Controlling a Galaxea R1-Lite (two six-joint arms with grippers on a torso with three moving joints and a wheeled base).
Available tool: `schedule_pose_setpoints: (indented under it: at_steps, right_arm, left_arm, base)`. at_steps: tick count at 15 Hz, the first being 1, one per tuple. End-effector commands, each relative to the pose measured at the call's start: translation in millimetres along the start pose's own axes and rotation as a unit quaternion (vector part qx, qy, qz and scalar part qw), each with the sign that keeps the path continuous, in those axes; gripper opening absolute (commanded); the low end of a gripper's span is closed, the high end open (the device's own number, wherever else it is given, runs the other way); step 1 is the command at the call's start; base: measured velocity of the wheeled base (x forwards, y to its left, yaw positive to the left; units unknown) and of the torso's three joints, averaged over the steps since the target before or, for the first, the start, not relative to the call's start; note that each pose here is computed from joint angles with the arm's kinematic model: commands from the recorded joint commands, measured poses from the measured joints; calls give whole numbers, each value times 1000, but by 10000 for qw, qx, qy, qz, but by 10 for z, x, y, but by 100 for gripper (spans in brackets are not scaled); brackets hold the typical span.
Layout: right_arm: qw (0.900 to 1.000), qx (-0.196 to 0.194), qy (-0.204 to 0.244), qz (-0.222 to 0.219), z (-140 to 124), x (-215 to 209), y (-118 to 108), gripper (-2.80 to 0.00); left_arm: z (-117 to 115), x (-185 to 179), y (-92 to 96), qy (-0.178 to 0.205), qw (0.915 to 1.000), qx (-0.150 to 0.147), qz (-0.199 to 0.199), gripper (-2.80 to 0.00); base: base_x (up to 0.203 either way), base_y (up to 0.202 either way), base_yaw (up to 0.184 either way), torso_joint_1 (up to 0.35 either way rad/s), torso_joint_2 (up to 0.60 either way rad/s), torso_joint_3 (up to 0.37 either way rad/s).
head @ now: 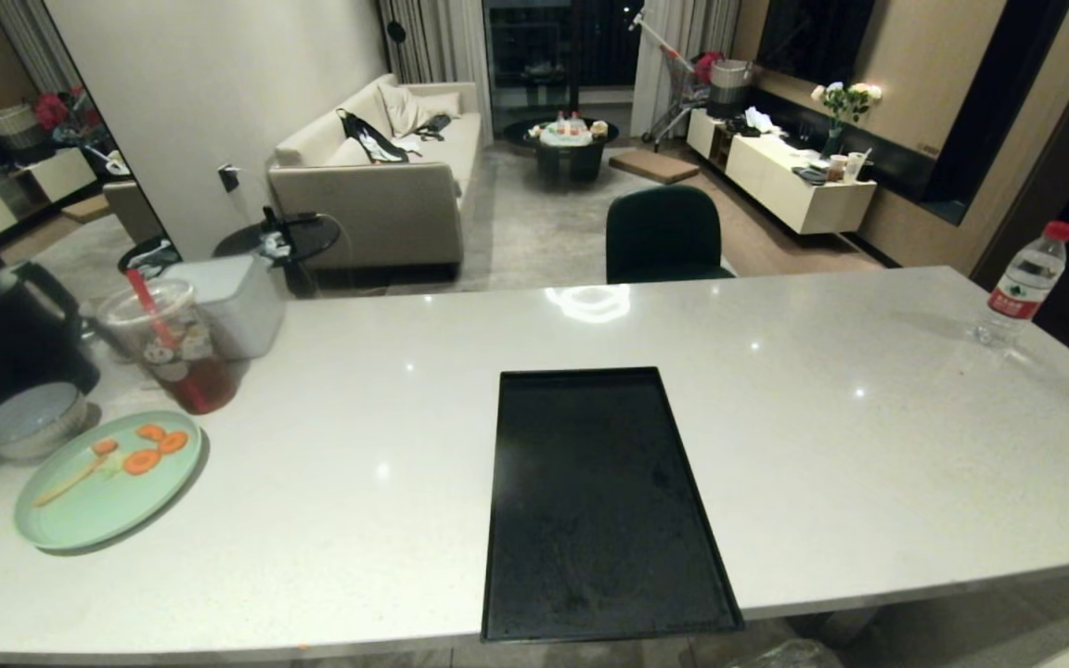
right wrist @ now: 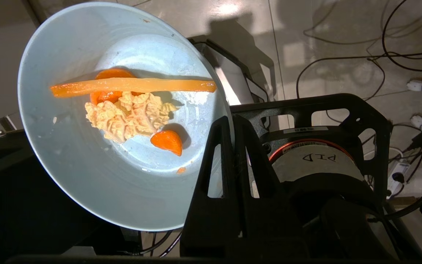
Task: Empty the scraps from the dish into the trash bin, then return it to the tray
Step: Move the bowl over the trash can
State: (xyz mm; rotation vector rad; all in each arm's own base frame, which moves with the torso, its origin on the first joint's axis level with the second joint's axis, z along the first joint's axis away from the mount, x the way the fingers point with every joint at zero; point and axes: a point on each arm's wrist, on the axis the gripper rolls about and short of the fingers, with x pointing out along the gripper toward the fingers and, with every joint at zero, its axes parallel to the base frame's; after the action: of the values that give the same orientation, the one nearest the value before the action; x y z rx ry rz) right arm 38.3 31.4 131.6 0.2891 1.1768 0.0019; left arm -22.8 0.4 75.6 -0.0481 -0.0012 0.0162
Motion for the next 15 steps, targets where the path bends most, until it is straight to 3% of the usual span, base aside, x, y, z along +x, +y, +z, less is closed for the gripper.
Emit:
schedule_pose_setpoints:
  at_steps: [1,15]
  right_arm:
    - [10000,15,17,-24,-2,3,-1,-280]
    - [10000,19,20,-32,-7,6,-7,-280]
  left_arm:
    - [1,1,0,4,10000,-5,4,-280]
    - [1,1,0,4,10000,-5,4,-280]
  base:
    - [0,0,0,0,0,0]
    - [-190,0,-1,1,3,2]
